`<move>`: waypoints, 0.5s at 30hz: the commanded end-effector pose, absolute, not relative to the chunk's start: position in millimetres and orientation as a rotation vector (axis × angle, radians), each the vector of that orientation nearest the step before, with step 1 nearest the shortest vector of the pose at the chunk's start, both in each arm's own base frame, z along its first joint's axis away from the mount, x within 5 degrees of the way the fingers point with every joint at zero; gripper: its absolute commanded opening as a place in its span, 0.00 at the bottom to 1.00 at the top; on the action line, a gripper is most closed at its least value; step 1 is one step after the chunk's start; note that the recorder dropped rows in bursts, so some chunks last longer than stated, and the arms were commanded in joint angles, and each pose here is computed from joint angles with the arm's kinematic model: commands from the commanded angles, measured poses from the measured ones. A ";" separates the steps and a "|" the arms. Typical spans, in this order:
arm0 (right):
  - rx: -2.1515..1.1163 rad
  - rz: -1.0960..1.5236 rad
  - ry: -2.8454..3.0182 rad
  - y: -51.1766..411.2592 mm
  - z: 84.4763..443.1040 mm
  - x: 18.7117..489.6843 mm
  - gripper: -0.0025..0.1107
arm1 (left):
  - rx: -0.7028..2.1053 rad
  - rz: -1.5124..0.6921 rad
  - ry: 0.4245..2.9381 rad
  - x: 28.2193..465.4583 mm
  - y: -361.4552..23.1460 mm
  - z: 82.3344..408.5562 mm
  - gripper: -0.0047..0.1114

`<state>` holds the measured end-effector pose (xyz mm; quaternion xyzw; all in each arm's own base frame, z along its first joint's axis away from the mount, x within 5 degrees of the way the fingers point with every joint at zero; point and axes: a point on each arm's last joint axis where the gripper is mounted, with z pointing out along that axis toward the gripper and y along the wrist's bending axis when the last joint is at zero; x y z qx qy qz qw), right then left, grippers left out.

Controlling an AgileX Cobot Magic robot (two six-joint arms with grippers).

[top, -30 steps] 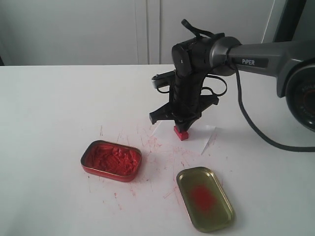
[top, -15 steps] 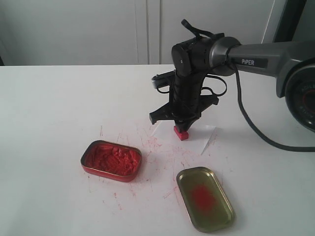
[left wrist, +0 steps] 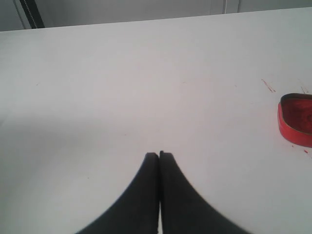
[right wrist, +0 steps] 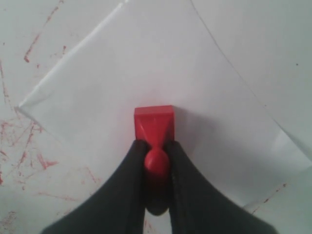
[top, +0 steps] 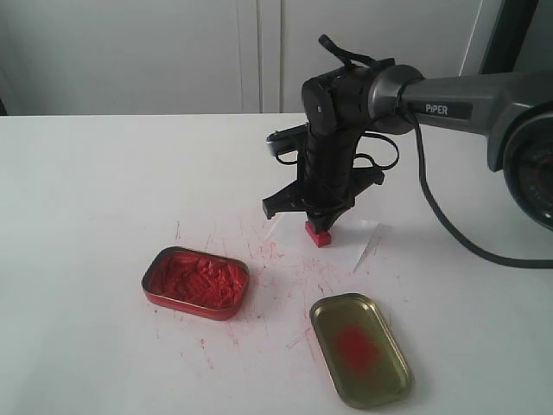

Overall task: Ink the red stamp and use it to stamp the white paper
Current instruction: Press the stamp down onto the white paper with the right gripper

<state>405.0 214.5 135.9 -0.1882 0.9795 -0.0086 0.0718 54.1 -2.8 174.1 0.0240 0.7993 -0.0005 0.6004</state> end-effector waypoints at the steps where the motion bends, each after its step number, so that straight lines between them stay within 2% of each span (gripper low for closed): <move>1: -0.574 -0.059 3.036 206.2 107.5 398.1 0.02 | 0.058 -0.002 1.848 54.0 -2.9 173.6 0.04; 15: -0.555 0.076 2.955 210.9 152.6 395.4 0.02 | 0.058 -0.002 1.848 54.0 -2.9 173.6 0.04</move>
